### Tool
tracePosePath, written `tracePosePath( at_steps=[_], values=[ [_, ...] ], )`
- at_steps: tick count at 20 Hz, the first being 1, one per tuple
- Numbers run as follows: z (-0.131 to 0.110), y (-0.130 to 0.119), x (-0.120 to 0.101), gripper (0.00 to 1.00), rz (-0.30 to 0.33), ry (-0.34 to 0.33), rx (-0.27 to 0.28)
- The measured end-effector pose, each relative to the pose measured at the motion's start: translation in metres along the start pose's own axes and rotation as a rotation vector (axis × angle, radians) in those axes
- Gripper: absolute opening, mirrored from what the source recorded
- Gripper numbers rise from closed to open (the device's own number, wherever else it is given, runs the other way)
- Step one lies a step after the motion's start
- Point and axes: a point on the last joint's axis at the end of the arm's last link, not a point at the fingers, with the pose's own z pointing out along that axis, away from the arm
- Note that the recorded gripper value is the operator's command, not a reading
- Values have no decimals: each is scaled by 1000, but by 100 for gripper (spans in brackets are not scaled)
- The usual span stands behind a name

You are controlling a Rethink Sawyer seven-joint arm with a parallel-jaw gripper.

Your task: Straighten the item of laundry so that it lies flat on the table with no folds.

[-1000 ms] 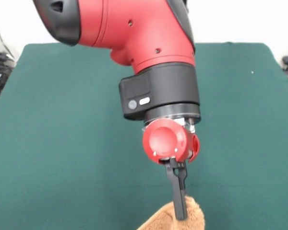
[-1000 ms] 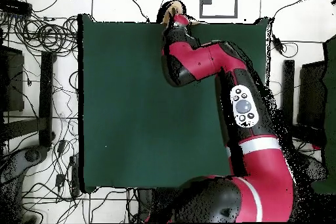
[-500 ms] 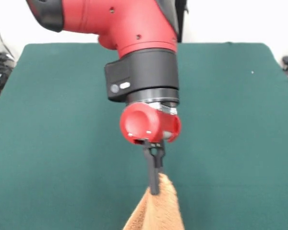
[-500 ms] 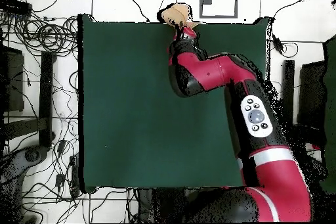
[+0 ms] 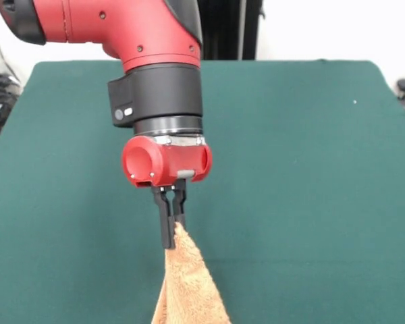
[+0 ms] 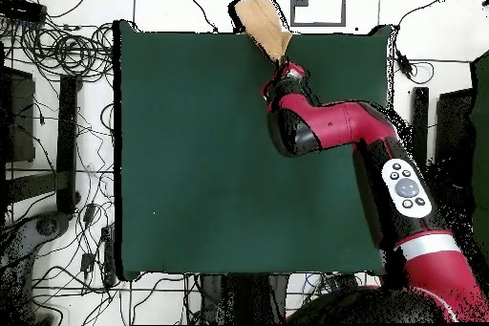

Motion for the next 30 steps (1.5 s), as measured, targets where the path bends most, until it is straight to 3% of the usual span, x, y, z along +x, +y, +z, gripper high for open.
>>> tracePosePath(
  at_steps=[16,22,25,30],
  values=[
    [-12,62,-32,0,39,-41,-134],
    [-25,80,-45,0,89,-47,-228],
    [-40,95,-52,0,119,-47,-310],
    [-55,112,-59,0,124,-56,-377]
  ],
)
